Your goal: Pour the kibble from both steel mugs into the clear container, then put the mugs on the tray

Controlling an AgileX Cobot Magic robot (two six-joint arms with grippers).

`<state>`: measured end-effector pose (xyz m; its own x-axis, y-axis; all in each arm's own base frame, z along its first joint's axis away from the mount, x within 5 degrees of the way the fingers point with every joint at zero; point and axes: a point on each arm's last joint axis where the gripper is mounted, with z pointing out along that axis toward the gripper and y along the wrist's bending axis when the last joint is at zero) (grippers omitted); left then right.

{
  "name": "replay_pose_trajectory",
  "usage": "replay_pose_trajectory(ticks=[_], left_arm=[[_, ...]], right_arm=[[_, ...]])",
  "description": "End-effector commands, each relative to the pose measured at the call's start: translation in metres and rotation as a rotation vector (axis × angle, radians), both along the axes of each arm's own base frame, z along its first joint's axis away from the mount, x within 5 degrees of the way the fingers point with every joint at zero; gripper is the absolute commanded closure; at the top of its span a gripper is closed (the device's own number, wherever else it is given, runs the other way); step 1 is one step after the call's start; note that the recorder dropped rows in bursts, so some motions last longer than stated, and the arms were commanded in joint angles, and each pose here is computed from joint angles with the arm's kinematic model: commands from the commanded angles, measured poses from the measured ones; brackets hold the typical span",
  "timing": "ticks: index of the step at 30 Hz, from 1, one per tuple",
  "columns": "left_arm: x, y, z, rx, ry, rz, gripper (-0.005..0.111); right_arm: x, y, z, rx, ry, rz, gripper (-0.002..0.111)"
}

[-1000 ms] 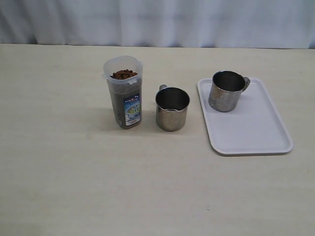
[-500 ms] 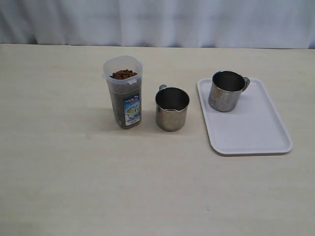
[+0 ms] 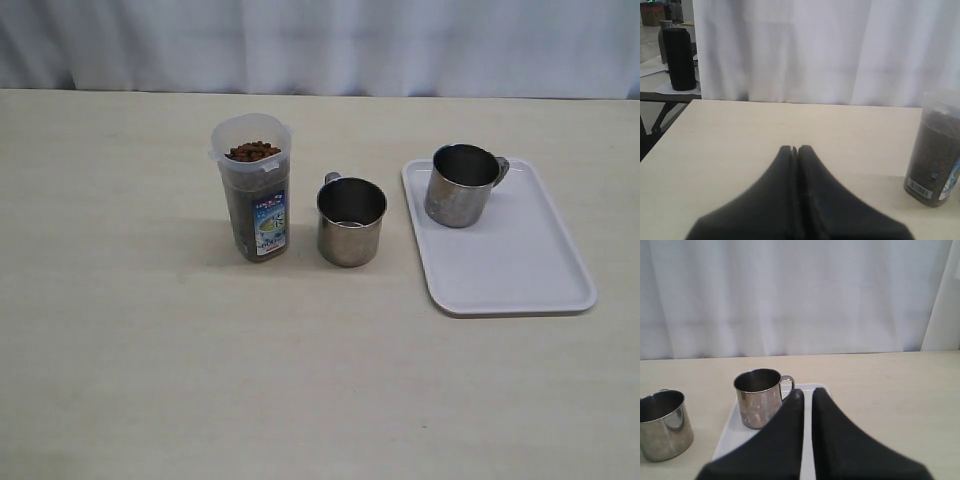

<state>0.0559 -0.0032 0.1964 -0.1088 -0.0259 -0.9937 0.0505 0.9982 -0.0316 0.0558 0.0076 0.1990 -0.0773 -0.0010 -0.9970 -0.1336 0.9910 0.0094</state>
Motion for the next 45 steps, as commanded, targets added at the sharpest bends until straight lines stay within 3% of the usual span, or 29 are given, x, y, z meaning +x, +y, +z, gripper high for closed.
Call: replay_pose_trajectory(ticks=[1, 19, 28, 30, 32, 34, 40, 43, 45], left_arm=[[0.000, 0.000, -0.001, 0.004, 0.000, 0.001, 0.107], [0.000, 0.000, -0.001, 0.004, 0.000, 0.001, 0.107], [0.000, 0.000, -0.001, 0.004, 0.000, 0.001, 0.107], [0.000, 0.000, -0.001, 0.004, 0.000, 0.001, 0.107], [0.000, 0.000, -0.001, 0.004, 0.000, 0.001, 0.107], [0.000, 0.000, -0.001, 0.004, 0.000, 0.001, 0.107], [0.000, 0.000, -0.001, 0.004, 0.000, 0.001, 0.107], [0.000, 0.000, -0.001, 0.004, 0.000, 0.001, 0.107], [0.000, 0.000, -0.001, 0.004, 0.000, 0.001, 0.107]], right_arm=[[0.000, 0.000, -0.001, 0.007, -0.001, -0.002, 0.104], [0.000, 0.000, 0.001, 0.049, -0.013, 0.001, 0.104], [-0.003, -0.002, 0.031, 0.092, -0.338, -0.011, 0.104], [-0.004, -0.004, 0.036, 0.321, -0.368, 0.001, 0.104], [-0.004, -0.001, 0.033, 0.296, -0.333, 0.020, 0.104], [0.003, 0.003, 0.033, 0.332, -0.299, 0.058, 0.104], [0.025, 0.049, 0.026, 0.092, -0.209, 0.524, 0.104], [0.048, 0.055, 0.009, 0.105, -0.029, 0.554, 0.103], [0.074, 0.062, 0.002, 0.160, 0.087, 0.598, 0.089]])
